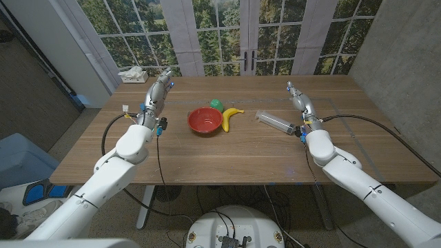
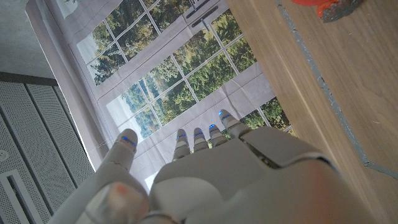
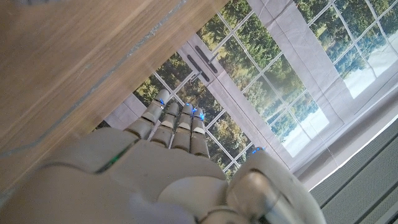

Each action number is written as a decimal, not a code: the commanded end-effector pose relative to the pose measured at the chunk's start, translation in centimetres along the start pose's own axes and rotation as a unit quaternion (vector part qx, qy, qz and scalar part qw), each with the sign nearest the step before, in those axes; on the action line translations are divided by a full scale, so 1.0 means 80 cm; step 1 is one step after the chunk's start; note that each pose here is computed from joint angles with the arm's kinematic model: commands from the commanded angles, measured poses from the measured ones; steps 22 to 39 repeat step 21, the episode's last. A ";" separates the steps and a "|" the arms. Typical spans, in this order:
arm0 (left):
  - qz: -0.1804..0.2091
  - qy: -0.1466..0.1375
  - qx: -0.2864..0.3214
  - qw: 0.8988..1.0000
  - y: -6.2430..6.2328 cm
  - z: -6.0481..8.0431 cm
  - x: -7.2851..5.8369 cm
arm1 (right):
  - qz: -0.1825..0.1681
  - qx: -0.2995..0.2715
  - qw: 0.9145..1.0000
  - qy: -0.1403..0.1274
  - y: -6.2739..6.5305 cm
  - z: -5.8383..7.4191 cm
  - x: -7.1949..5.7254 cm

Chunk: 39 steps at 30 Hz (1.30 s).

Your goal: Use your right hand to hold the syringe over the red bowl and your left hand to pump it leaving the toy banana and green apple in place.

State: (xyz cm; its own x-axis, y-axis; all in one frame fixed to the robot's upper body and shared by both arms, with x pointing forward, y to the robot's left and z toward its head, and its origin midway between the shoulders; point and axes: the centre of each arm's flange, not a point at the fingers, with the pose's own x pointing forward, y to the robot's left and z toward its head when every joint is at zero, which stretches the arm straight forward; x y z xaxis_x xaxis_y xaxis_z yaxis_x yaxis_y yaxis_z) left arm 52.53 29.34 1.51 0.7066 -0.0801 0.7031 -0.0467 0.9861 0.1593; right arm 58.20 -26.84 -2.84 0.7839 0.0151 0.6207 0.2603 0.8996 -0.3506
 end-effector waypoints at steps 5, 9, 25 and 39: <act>-0.022 -0.002 -0.015 1.000 0.023 -0.015 0.013 | 0.038 0.142 0.989 0.008 0.000 -0.001 0.012; -0.030 -0.001 -0.019 0.999 0.028 -0.018 0.017 | 0.027 0.149 0.988 -0.007 -0.001 0.002 0.014; -0.047 0.018 -0.030 0.998 0.025 -0.030 0.041 | -0.033 0.209 0.976 -0.057 -0.024 0.009 0.012; -0.047 0.018 -0.030 0.998 0.025 -0.030 0.041 | -0.033 0.209 0.976 -0.057 -0.024 0.009 0.012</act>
